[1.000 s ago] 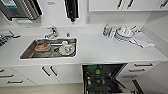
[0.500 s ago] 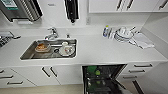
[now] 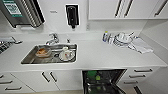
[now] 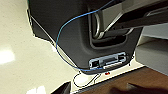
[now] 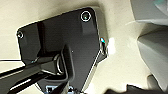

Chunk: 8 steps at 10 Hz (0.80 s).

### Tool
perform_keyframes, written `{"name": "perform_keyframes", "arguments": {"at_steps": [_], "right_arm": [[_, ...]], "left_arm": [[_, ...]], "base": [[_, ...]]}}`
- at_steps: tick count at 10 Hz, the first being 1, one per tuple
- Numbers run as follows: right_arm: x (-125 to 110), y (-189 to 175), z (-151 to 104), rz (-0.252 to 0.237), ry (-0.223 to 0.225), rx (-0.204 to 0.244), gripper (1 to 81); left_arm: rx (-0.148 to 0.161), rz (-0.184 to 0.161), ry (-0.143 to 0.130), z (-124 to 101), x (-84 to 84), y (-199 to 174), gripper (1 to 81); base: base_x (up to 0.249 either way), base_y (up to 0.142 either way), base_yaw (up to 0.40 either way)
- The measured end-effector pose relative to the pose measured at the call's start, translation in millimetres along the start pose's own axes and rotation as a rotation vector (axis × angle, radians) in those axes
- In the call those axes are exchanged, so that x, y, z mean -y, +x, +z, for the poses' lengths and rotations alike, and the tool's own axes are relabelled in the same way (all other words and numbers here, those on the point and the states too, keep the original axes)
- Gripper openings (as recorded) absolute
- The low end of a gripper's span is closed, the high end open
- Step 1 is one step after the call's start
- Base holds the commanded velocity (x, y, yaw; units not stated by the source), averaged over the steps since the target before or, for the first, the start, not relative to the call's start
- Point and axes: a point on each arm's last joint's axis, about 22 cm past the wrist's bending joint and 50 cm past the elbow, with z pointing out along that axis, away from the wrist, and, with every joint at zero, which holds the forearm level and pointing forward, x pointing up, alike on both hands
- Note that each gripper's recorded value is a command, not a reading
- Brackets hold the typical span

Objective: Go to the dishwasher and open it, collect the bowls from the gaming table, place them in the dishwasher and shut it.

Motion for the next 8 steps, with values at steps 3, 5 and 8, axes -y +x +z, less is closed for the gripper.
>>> {"name": "perform_keyframes", "arguments": {"at_steps": [3, 5, 8], "right_arm": [[24.8, -32.7, 38.6, -0.037, 0.037, 0.015, 81.1], [30.1, -48.7, 50.2, -0.047, 0.056, 0.013, 81.1], [11.1, -26.9, 57.4, -0.053, 0.037, -0.044, 81.1]], "left_arm": [[-0.04, 0.014, -0.001, 2.6, -0.3, 34.4, 81.1], [-0.06, 0.022, 0.009, 3.2, 6.9, 51.9, 81.1], [-0.093, 0.033, 0.008, 8.8, 7.4, 80.2, 81.1]], "base": [[0.0, 0.0, 0.0], [0.0, 0.0, 0.0], [0.0, 0.0, 0.0]]}}
